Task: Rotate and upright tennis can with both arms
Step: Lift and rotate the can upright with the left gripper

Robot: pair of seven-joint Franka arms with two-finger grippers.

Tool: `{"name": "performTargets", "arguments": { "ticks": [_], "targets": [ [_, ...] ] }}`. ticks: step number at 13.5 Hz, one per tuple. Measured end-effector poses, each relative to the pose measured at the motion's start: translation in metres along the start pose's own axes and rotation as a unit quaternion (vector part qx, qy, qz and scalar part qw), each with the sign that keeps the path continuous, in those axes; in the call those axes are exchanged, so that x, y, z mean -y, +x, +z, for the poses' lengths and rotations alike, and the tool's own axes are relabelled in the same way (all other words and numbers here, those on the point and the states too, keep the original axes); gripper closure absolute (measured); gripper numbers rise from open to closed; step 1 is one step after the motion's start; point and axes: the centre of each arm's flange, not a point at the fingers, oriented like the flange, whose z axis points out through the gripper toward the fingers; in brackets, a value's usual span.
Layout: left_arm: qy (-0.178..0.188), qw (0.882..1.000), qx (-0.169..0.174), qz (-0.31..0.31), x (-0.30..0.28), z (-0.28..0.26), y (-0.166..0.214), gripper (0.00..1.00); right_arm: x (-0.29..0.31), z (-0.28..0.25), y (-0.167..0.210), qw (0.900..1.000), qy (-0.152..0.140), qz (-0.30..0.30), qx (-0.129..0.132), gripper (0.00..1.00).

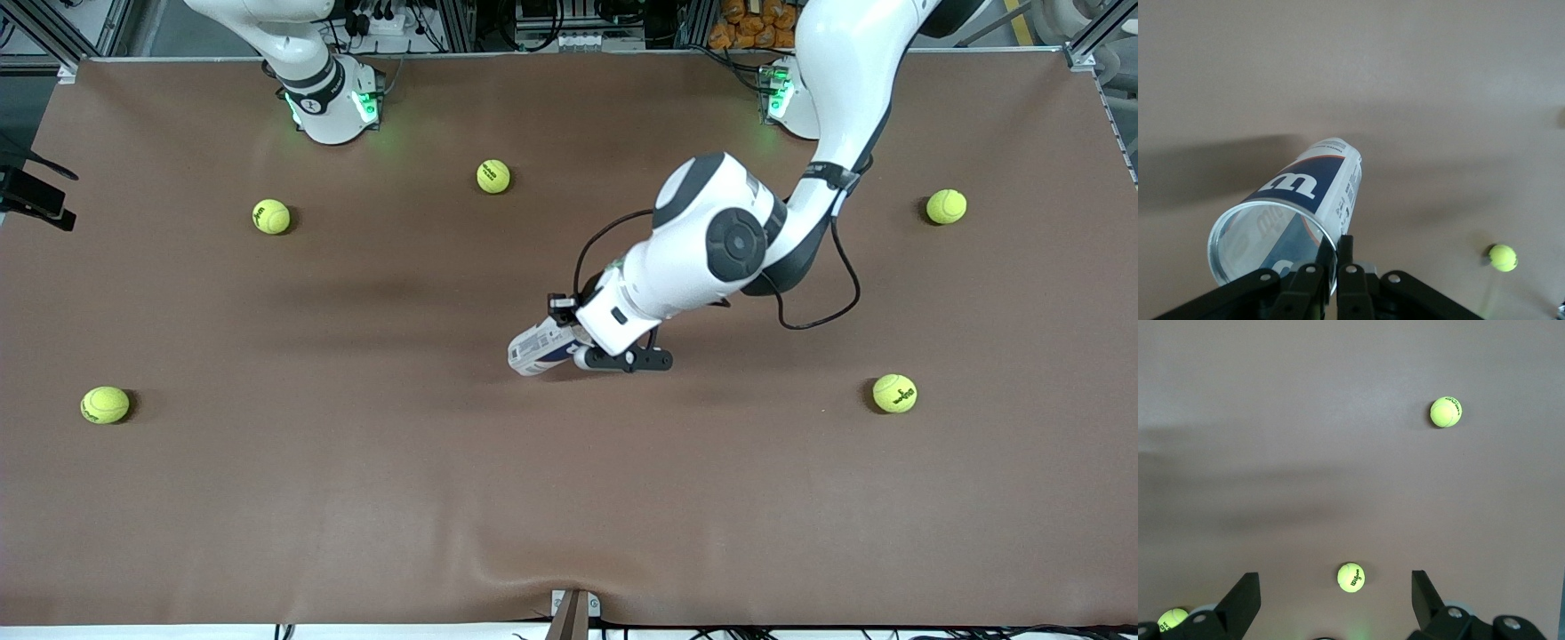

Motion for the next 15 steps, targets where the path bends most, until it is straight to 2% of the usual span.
{"name": "performTargets", "arguments": {
  "ticks": [2, 5, 8, 11, 15],
  "targets": [
    [0.032, 0.999, 0.001, 0.014, -0.01, -0.003, -0.015, 0.95, 0.0, 0.0, 0.0, 1.0, 0.0, 0.0, 0.0, 0.0],
    [0.109, 0.992, 0.009, 0.056, -0.03, 0.011, -0.051, 0.95, 0.001, 0.0, 0.0, 1.0, 0.0, 0.0, 0.0, 0.0],
    [0.153, 0.984, 0.022, 0.084, -0.045, 0.017, -0.08, 0.95, 0.001, 0.0, 0.0, 1.0, 0.0, -0.001, 0.0, 0.0],
    [0.21, 0.972, 0.002, 0.109, -0.063, 0.033, -0.111, 0.95, 0.001, 0.0, 0.0, 1.0, 0.0, -0.001, 0.0, 0.0],
    [0.242, 0.96, -0.006, 0.141, -0.079, 0.053, -0.141, 0.95, 0.002, 0.0, 0.0, 1.0, 0.0, -0.002, 0.0, 0.0]
  ]
}}
